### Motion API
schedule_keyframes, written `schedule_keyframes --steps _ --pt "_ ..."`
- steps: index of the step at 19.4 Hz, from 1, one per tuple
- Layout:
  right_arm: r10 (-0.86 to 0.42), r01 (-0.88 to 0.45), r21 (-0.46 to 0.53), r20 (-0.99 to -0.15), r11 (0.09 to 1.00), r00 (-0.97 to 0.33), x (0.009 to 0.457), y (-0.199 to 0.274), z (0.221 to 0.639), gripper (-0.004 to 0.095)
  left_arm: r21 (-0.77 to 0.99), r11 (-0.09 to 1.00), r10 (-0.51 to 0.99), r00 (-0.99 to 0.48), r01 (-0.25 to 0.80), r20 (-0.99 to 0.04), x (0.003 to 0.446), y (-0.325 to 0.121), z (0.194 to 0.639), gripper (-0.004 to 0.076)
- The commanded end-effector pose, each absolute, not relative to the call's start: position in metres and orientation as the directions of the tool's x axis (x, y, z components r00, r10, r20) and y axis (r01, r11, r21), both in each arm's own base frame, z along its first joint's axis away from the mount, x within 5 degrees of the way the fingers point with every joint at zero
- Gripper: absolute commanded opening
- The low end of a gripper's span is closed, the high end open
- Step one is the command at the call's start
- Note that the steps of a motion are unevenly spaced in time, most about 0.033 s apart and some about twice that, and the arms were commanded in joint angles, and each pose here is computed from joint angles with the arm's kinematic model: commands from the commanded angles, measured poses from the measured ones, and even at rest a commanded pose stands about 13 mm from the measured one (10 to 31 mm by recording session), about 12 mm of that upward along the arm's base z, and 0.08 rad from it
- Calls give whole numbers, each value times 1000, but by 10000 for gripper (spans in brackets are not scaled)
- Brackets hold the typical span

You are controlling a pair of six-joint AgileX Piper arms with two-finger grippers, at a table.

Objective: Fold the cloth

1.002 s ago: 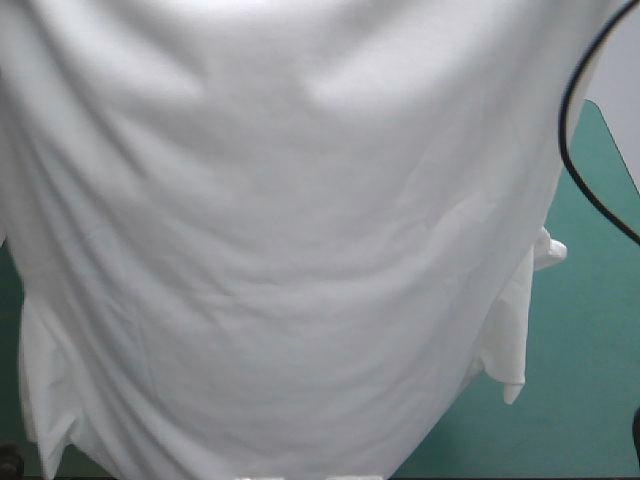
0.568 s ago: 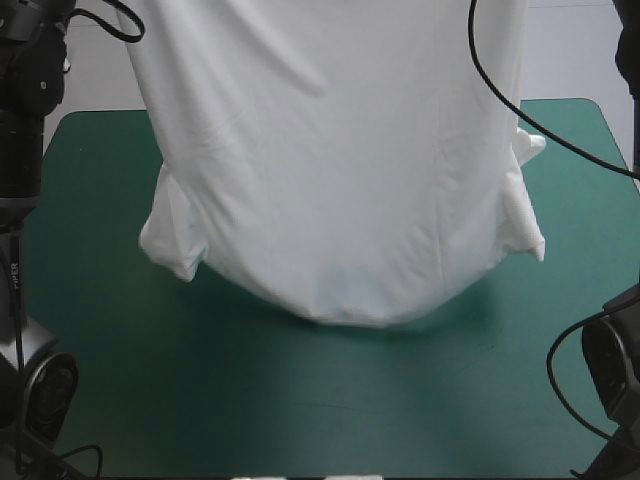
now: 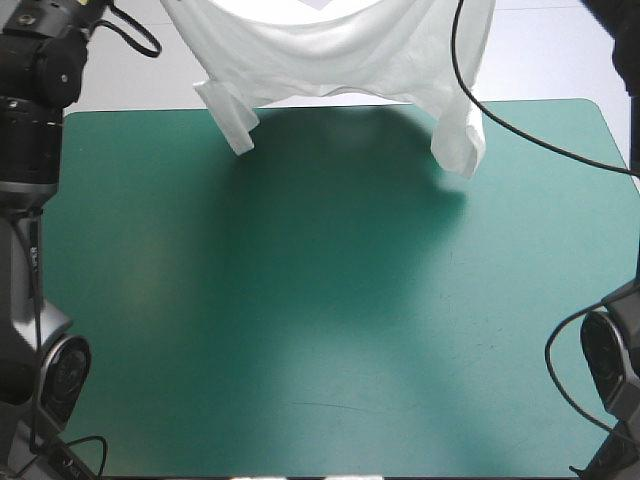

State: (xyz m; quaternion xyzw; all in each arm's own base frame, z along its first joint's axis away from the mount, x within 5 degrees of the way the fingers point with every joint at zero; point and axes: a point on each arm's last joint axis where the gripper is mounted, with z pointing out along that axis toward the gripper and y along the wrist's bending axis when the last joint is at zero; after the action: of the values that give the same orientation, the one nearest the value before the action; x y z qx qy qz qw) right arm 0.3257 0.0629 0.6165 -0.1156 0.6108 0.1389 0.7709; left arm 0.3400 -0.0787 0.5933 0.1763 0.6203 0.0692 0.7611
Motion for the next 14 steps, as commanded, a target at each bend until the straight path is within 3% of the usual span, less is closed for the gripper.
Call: schedule_keyframes --steps 1,4,5,8,11,14 --pt "63 -356 103 -990 929 -124 370 63 559 -17 342 920 348 4 189 -938 363 -84 560 20" --pt "-5 -363 168 -902 917 -431 412 71 490 -17 307 910 381 -271 279 -884 402 -94 500 19" --pt "-24 -352 223 -816 909 -578 425 76 457 -17 270 909 385 -388 318 -838 419 -99 469 20" --pt "-48 -323 265 -701 909 -711 431 81 416 -17 168 901 388 -568 400 -726 430 -108 418 19" --pt "-121 -290 205 -584 935 -803 393 80 391 -17 87 896 399 -702 436 -590 413 -108 376 20" --pt "-161 -267 181 -454 946 -877 331 72 363 -17 14 896 395 -782 444 -482 367 -100 349 20"
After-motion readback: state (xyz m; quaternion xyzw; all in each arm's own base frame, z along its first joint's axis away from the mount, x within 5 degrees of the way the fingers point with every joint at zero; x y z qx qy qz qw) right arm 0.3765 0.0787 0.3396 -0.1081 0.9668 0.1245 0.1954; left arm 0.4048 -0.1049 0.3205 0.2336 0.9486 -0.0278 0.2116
